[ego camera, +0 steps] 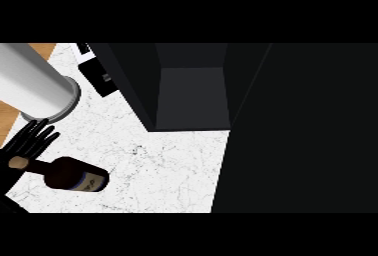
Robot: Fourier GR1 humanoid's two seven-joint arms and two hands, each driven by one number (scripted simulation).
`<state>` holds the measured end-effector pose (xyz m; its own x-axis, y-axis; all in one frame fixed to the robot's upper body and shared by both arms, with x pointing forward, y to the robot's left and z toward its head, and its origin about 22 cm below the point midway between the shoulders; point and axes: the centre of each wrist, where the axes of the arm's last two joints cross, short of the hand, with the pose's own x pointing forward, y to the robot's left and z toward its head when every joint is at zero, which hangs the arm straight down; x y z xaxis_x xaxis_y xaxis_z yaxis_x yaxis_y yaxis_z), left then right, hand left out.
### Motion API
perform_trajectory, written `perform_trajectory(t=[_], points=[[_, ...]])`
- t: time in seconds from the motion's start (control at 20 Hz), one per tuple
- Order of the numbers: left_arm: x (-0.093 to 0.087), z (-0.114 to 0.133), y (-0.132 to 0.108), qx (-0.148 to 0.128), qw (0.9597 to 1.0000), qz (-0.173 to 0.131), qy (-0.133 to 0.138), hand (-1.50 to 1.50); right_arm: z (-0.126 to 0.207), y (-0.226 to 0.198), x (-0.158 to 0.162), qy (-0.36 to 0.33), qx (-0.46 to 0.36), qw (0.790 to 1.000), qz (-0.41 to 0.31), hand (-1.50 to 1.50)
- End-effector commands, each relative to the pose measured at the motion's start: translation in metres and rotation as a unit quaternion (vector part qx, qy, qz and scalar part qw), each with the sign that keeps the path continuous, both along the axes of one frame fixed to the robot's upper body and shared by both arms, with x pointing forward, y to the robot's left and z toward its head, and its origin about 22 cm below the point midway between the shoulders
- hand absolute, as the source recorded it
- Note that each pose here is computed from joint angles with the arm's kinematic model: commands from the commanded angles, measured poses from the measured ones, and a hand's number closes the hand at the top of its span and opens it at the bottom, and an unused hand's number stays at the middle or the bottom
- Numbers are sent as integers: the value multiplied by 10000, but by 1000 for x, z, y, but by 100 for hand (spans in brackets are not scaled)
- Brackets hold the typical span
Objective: Pick up the wine, place it into the cabinet and close the cabinet
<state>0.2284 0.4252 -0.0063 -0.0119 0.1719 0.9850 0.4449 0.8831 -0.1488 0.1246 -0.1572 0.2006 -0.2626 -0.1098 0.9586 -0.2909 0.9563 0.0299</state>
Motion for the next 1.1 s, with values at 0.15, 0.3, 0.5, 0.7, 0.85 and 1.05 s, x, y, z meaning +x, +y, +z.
perform_trajectory(t=[0.15, 0.3, 0.5, 0.7, 0.85, 1.05], points=[[-4, -33, -8, -125, 9998, -77, -103, -150, 17, -10, -33, -419, 131, 9990, -55, -150], [-3, -43, -13, -48, 9999, -130, -20, -150, 18, -15, -36, -474, 60, 9989, -14, -150], [-2, -52, 4, -235, 9993, -186, 216, -150, 16, -15, -31, -501, 96, 9987, -75, -150], [-2, -65, -14, -324, 9970, -486, 517, -150, 20, -17, -34, -519, 99, 9985, -103, -150], [8, -68, -19, -409, 9968, -491, 479, -150, 18, -11, -33, -465, 147, 9988, -61, -150], [13, -70, -23, -463, 9961, -584, 464, -150, 15, -16, -35, -488, 118, 9987, -99, -150]])
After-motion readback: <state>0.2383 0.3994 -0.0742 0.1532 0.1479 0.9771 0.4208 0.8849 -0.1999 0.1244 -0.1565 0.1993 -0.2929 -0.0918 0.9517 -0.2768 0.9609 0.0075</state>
